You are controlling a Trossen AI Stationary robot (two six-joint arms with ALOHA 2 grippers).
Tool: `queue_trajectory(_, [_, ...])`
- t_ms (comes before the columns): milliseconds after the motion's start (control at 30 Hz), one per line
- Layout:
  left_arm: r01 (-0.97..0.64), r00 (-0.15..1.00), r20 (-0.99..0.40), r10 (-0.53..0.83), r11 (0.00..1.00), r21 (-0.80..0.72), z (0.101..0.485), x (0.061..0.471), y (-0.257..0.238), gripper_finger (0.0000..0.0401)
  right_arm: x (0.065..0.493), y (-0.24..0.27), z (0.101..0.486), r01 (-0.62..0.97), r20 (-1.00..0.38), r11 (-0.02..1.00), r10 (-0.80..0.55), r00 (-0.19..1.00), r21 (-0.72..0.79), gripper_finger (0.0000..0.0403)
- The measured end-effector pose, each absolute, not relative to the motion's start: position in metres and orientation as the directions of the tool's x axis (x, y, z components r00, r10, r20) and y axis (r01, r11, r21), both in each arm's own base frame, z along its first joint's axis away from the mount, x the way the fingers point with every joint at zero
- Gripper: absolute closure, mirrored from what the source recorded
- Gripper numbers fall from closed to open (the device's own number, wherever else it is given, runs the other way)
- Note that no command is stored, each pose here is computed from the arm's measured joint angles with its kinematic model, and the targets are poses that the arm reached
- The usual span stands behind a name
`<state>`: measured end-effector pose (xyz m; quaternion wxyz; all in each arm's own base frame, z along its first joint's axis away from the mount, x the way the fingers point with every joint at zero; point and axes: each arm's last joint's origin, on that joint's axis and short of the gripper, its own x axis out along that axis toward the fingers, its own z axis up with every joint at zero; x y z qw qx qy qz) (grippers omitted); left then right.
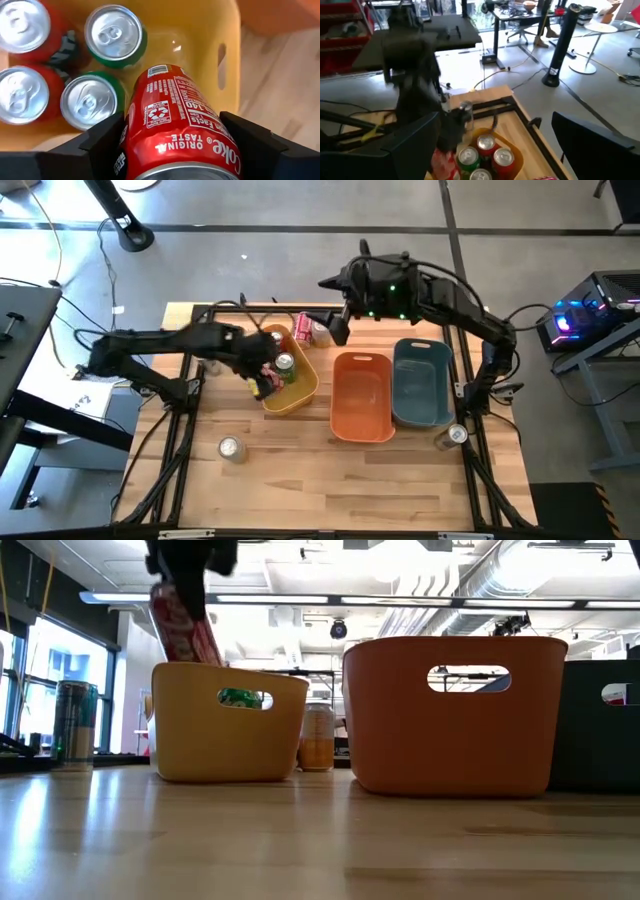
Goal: Sort soda cans
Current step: Put the right red-white soda can into the yellow bin
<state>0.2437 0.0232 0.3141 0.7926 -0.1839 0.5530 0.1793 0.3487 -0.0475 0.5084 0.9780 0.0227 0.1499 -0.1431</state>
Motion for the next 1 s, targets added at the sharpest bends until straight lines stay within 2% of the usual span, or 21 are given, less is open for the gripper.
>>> queue_trajectory(133, [-0.437,0.204,-0.976,0.082,0.899,-0.016,0.29,0.261,0.028,0.0117,0.349,-0.048,0.506,0.293,-0.315,0.956,-0.279,0.907,-0.003,0.0024])
queue_trajectory(367, [-0.35,0.07,-0.995,0.069,0.936,0.04,0.257,0.282,0.038,0.0117,0.349,-0.048,0.506,0.288,-0.313,0.958,-0.274,0.909,-0.001,0.0024])
queue_trajectory(533, [-0.309,-0.002,-0.997,0.082,0.948,0.078,0.24,0.289,0.047,0.0117,0.349,-0.048,0.506,0.288,-0.321,0.958,-0.274,0.906,-0.003,0.0024])
queue_trajectory(733, [-0.285,-0.025,-0.995,0.096,0.953,0.099,0.234,0.292,0.051,0.0116,0.348,-0.048,0.503,0.288,-0.351,0.958,-0.273,0.896,-0.008,0.0024])
queue_trajectory(900, [-0.283,-0.034,-0.991,0.132,0.949,0.136,0.235,0.291,0.052,0.0039,0.348,-0.048,0.502,0.286,-0.358,0.958,-0.273,0.893,-0.015,0.0024])
queue_trajectory(1000, [-0.283,-0.038,-0.99,0.135,0.949,0.141,0.235,0.29,0.052,0.0017,0.348,-0.048,0.502,0.286,-0.361,0.958,-0.272,0.892,-0.017,0.0024])
